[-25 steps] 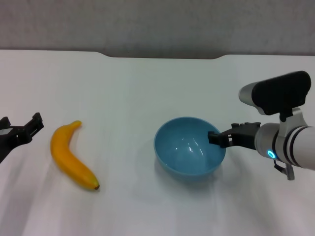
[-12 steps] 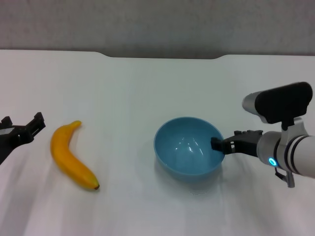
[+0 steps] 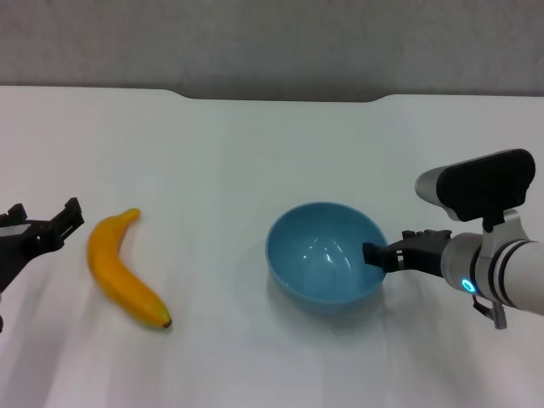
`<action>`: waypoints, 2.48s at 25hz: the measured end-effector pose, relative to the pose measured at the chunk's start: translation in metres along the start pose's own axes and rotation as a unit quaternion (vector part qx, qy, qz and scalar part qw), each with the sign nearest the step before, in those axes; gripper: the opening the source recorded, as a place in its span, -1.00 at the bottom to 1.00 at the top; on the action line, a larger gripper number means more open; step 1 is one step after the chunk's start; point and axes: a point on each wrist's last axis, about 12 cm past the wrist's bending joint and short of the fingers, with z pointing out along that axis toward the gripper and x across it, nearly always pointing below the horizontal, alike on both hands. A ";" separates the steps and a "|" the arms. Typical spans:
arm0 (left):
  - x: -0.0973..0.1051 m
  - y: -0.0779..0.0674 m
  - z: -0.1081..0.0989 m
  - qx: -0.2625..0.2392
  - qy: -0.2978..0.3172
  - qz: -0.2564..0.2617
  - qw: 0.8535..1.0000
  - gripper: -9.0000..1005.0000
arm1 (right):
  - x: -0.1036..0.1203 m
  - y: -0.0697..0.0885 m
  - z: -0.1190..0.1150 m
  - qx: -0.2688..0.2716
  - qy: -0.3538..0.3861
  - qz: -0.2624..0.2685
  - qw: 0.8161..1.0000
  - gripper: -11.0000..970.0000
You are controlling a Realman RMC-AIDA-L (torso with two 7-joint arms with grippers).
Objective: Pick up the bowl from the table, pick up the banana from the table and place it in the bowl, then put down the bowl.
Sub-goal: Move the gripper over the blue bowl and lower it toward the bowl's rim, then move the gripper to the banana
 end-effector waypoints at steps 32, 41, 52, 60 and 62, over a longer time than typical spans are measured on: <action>0.000 -0.002 0.001 0.001 0.000 0.006 1.000 0.68 | 0.011 -0.002 0.014 -0.004 -0.029 -0.008 1.000 0.13; 0.002 -0.001 0.000 -0.001 0.002 0.005 1.000 0.68 | 0.016 -0.004 0.011 -0.005 -0.048 -0.001 0.999 -0.29; 0.003 -0.002 -0.001 0.000 0.004 0.005 1.000 0.68 | 0.019 -0.007 0.010 -0.003 -0.054 0.009 0.998 -0.84; 0.004 -0.006 -0.001 0.009 0.005 0.007 1.000 0.68 | 0.015 -0.004 0.002 -0.010 -0.080 0.016 0.997 -0.88; 0.002 -0.012 -0.001 0.017 0.003 0.009 1.000 0.68 | 0.014 -0.003 0.000 -0.012 -0.086 0.015 0.996 -0.88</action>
